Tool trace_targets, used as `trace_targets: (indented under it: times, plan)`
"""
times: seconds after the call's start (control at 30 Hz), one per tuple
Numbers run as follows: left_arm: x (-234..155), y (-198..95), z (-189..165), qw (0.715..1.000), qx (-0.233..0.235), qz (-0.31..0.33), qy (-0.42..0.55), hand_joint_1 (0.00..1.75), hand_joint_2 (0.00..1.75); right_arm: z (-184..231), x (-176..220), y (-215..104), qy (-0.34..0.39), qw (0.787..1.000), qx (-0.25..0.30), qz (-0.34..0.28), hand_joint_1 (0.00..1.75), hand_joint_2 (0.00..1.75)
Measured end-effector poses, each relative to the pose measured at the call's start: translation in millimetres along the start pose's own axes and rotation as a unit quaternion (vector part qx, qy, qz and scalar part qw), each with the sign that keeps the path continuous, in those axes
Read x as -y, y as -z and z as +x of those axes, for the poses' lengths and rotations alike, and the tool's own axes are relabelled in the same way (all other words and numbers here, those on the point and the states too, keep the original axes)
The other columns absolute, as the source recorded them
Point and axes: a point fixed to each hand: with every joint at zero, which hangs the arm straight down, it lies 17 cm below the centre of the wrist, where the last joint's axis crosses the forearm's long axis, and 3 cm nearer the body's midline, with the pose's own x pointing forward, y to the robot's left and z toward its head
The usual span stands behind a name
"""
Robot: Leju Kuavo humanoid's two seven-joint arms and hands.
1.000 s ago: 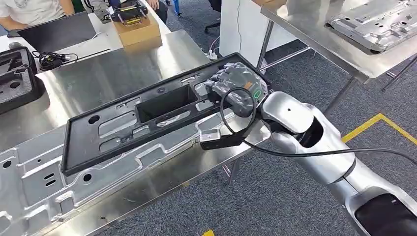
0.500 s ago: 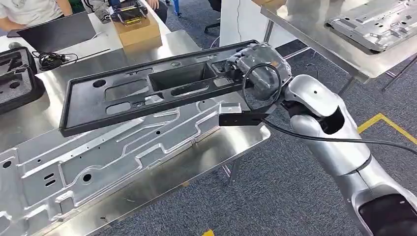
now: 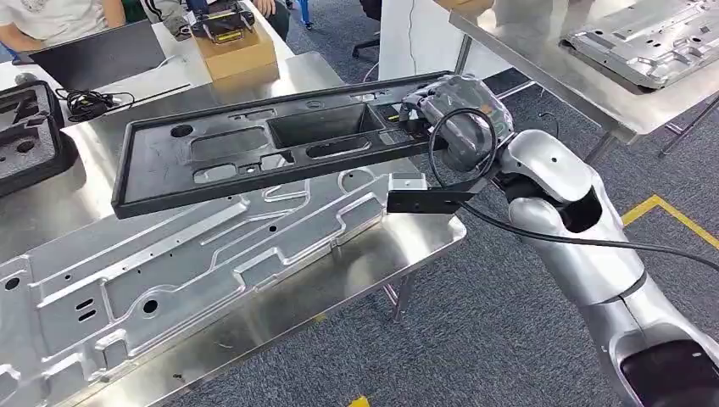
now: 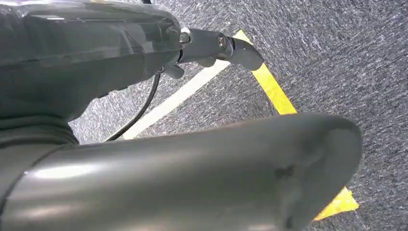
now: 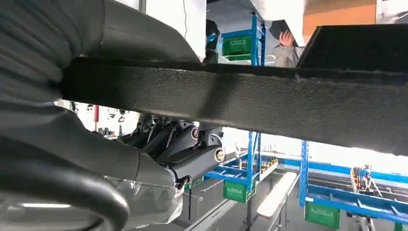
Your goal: Take the parts from the cabinet and place them on the table.
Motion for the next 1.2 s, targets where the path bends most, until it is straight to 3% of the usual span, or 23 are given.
trace_targets:
  times: [0.53,1.2]
  plan:
    - [-0.2,-0.3,-1.2,1.000,0.000,0.001,-0.002,0.00,0.00,-9.6,-20.3,-28.0,0.005,1.000,-0.014,0.021,1.75,1.75]
    - [-0.7,-0.4,-1.5,1.000,-0.001,0.002,-0.007,0.00,0.00,-9.7,-25.3,-36.6,0.008,0.999,-0.017,0.026,1.75,1.75]
